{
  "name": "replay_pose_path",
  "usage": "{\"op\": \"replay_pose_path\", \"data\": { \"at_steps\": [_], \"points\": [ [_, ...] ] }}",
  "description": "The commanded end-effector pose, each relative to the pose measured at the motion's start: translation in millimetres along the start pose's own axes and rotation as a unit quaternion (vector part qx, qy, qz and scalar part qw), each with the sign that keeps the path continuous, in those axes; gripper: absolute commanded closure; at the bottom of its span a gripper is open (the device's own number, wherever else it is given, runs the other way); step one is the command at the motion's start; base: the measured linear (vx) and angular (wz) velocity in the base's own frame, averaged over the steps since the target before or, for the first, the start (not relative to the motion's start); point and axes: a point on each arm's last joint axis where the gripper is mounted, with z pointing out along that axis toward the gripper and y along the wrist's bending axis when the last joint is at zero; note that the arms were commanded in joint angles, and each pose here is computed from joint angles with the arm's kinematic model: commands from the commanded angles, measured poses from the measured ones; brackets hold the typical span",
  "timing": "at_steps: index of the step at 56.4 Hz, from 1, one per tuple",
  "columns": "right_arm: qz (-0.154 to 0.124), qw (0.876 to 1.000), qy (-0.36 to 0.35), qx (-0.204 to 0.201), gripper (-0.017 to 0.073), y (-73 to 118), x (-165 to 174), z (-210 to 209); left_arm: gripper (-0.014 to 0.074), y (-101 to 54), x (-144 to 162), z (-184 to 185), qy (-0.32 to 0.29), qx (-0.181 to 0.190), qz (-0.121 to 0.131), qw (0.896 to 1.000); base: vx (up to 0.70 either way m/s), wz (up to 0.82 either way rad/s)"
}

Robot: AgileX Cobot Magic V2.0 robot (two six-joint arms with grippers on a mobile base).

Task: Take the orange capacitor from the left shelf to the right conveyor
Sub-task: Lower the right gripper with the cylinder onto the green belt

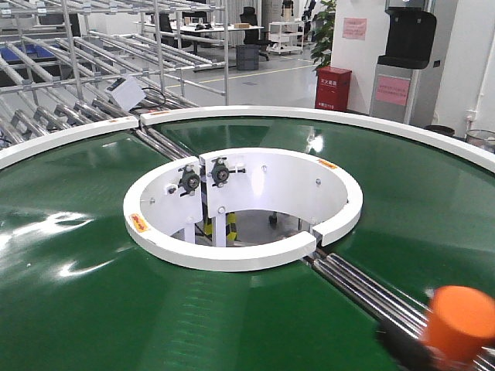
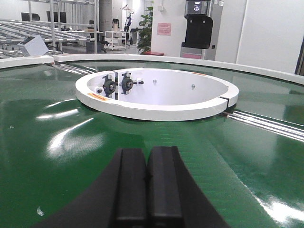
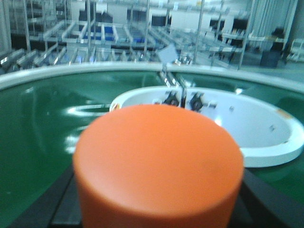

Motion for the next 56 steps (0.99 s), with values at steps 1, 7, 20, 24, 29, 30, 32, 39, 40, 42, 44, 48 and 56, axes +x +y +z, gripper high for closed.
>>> {"op": "replay_pose_path", "data": {
  "at_steps": [1, 7, 20, 24, 29, 30, 32, 39, 40, 42, 44, 48, 56],
  "points": [
    [-0.002, 0.996, -0.084, -0.010, 0.0567, 0.7, -2.9, 35.3, 0.0600, -2.0, -17.7, -2.4, -0.058, 0.008, -0.005, 0.998, 0.00, 0.00],
    [0.006, 0.995, -0.100, -0.022, 0.0567, 3.7, 25.7, 70.2, 0.0600, -2.0, -17.7, -2.4, -0.058, 0.008, -0.005, 0.998, 0.00, 0.00],
    [0.019, 0.991, -0.126, -0.037, 0.0567, 9.5, 88.4, 115.9, 0.0600, -2.0, -17.7, -2.4, -0.058, 0.008, -0.005, 0.998, 0.00, 0.00],
    [0.011, 0.995, -0.089, -0.036, 0.0566, 10.3, 107.7, 123.6, 0.0600, -2.0, -17.7, -2.4, -0.058, 0.008, -0.005, 0.998, 0.00, 0.00],
    [-0.003, 0.998, -0.065, -0.027, 0.0563, 9.7, 125.8, 128.1, 0.0600, -2.0, -17.7, -2.4, -0.058, 0.008, -0.005, 0.998, 0.00, 0.00],
    [-0.007, 0.998, -0.062, -0.025, 0.0560, 9.6, 127.9, 128.5, 0.0600, -2.0, -17.7, -2.4, -0.058, 0.008, -0.005, 0.998, 0.00, 0.00],
    [-0.012, 0.998, -0.053, -0.023, 0.0554, 9.5, 132.8, 129.2, 0.0600, -2.0, -17.7, -2.4, -0.058, 0.008, -0.005, 0.998, 0.00, 0.00],
    [-0.025, 0.999, -0.036, -0.025, 0.0511, 10.5, 143.5, 130.4, 0.0600, -2.0, -17.7, -2.4, -0.058, 0.008, -0.005, 0.998, 0.00, 0.00],
    [-0.026, 0.999, -0.033, -0.025, 0.0499, 10.6, 144.8, 130.3, 0.0600, -2.0, -17.7, -2.4, -0.058, 0.008, -0.005, 0.998, 0.00, 0.00],
    [-0.026, 0.999, -0.032, -0.025, 0.0482, 10.6, 145.5, 130.3, 0.0600, -2.0, -17.7, -2.4, -0.058, 0.008, -0.005, 0.998, 0.00, 0.00],
    [-0.026, 0.999, -0.032, -0.026, 0.0452, 10.8, 145.5, 130.3, 0.0600, -2.0, -17.7, -2.4, -0.058, 0.008, -0.005, 0.998, 0.00, 0.00],
    [-0.026, 0.999, -0.032, -0.027, 0.0386, 10.8, 145.5, 130.3, 0.0600, -2.0, -17.7, -2.4, -0.058, 0.008, -0.005, 0.998, 0.00, 0.00],
    [-0.025, 0.999, -0.031, -0.028, 0.0207, 11.0, 145.7, 130.3, 0.0600, -2.0, -17.7, -2.4, -0.058, 0.008, -0.005, 0.998, 0.00, 0.00]
  ]
}}
